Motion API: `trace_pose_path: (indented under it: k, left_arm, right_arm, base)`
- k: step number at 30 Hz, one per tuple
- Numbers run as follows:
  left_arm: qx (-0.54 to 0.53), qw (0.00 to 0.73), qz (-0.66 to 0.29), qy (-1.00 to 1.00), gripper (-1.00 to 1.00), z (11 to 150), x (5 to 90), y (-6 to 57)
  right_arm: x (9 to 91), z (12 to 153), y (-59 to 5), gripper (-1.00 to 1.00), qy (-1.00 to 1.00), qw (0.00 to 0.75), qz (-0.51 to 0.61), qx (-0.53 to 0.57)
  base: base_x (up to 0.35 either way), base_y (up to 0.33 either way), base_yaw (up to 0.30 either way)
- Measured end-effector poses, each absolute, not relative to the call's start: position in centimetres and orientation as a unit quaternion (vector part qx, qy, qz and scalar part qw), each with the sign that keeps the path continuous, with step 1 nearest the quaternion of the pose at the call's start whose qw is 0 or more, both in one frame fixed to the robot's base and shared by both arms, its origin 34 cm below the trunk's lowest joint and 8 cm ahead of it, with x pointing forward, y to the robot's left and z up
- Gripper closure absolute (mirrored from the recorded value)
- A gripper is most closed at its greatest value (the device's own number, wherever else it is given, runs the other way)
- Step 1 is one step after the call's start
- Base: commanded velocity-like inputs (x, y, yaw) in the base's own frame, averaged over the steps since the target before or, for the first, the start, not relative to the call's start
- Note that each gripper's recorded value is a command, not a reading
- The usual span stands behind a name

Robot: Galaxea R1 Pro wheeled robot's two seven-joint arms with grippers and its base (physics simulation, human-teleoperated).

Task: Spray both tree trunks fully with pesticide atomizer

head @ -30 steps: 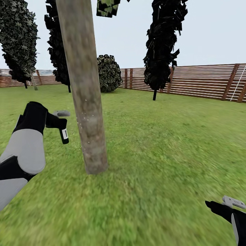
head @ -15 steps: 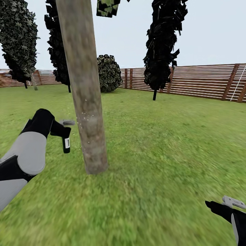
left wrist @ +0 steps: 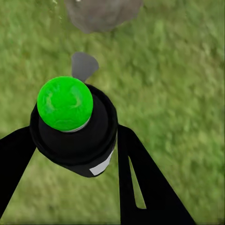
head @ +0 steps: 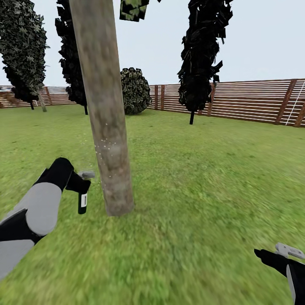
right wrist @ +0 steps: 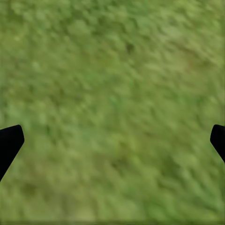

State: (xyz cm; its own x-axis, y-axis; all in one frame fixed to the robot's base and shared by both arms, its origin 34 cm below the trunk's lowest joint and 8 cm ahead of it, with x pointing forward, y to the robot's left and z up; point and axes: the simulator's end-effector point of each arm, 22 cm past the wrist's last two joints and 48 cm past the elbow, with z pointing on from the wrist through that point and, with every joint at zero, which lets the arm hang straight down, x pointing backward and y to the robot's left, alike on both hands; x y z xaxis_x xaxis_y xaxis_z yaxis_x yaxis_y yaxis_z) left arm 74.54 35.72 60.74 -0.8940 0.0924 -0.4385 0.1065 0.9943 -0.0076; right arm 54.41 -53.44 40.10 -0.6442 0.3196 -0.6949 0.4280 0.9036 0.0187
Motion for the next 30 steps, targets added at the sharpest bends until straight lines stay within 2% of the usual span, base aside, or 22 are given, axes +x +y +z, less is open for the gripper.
trace_pose_path:
  k: [12, 15, 18, 26, 30]
  left_arm:
    - [0.065, 0.189, -0.003, 0.980, 1.00, 53.9, 71.4, 36.2]
    - [0.065, 0.207, 0.005, 0.976, 1.00, 53.3, 71.9, 36.4]
    - [0.044, 0.235, -0.051, 0.970, 1.00, 53.1, 72.6, 34.2]
    - [0.064, 0.256, -0.066, 0.962, 1.00, 50.6, 72.0, 33.4]
    - [0.030, 0.267, -0.098, 0.958, 1.00, 50.4, 72.0, 33.3]
  right_arm:
    - [54.4, 40.1, -53.4, -1.00, 0.904, 0.368, -0.074, 0.207]
    - [54.4, 40.1, -53.4, -1.00, 0.904, 0.368, -0.074, 0.207]
    - [54.4, 40.1, -53.4, -1.00, 0.904, 0.368, -0.074, 0.207]
    - [54.4, 40.1, -53.4, -1.00, 0.904, 0.368, -0.073, 0.206]
    - [54.4, 40.1, -53.4, -1.00, 0.904, 0.368, -0.074, 0.207]
  base:
    - [0.000, 0.000, 0.000]
    - [0.000, 0.000, 0.000]
    - [0.000, 0.000, 0.027]
    - [0.000, 0.000, 0.238]
    - [0.000, 0.000, 0.105]
